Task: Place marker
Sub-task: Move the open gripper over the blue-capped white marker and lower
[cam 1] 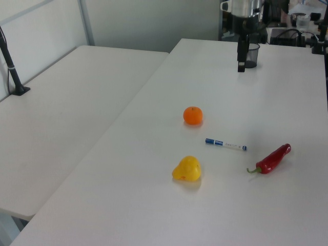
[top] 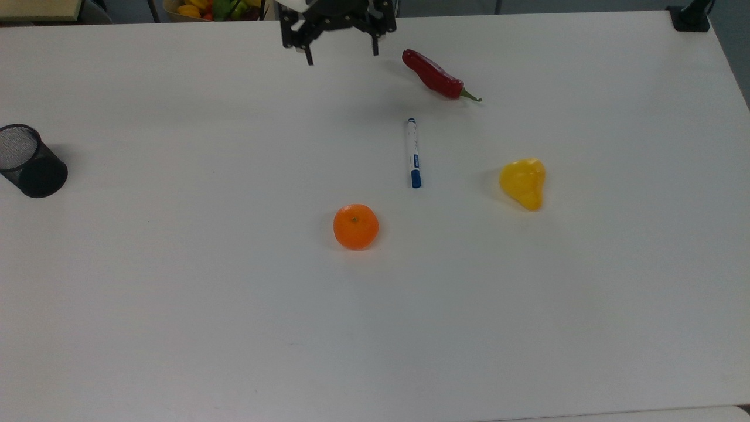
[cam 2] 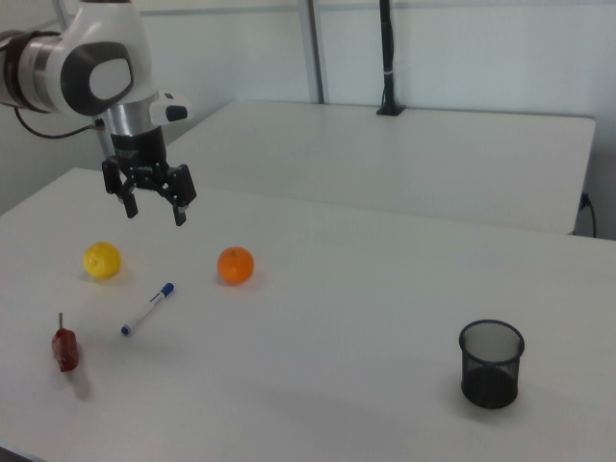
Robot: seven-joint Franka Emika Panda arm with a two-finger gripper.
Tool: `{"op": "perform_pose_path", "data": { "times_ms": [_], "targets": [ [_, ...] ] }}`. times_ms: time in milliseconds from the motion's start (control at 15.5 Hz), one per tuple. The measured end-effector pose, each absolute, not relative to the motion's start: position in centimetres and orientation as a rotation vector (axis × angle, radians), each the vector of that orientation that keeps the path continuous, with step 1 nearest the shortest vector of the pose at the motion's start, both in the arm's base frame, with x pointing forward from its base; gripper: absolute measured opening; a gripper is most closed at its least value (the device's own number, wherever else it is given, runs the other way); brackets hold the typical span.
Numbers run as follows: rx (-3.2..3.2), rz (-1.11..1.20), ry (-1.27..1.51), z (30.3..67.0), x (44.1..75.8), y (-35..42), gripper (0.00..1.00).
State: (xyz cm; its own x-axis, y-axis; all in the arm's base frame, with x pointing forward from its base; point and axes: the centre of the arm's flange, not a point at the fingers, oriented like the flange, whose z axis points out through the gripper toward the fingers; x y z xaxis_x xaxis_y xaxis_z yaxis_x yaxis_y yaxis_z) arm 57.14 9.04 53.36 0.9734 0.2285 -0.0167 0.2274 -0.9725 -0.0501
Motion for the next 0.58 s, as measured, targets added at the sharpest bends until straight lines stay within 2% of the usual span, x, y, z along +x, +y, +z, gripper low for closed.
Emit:
{"op": "perform_pose_path", "data": {
  "times_ms": [259,582],
  "targets": [
    [-3.064,0.032,-0.409,48.5,57.1,13.3,1.0],
    [-3.07,-0.019,-0.308,42.1,57.2,16.9,1.0]
  ]
}}
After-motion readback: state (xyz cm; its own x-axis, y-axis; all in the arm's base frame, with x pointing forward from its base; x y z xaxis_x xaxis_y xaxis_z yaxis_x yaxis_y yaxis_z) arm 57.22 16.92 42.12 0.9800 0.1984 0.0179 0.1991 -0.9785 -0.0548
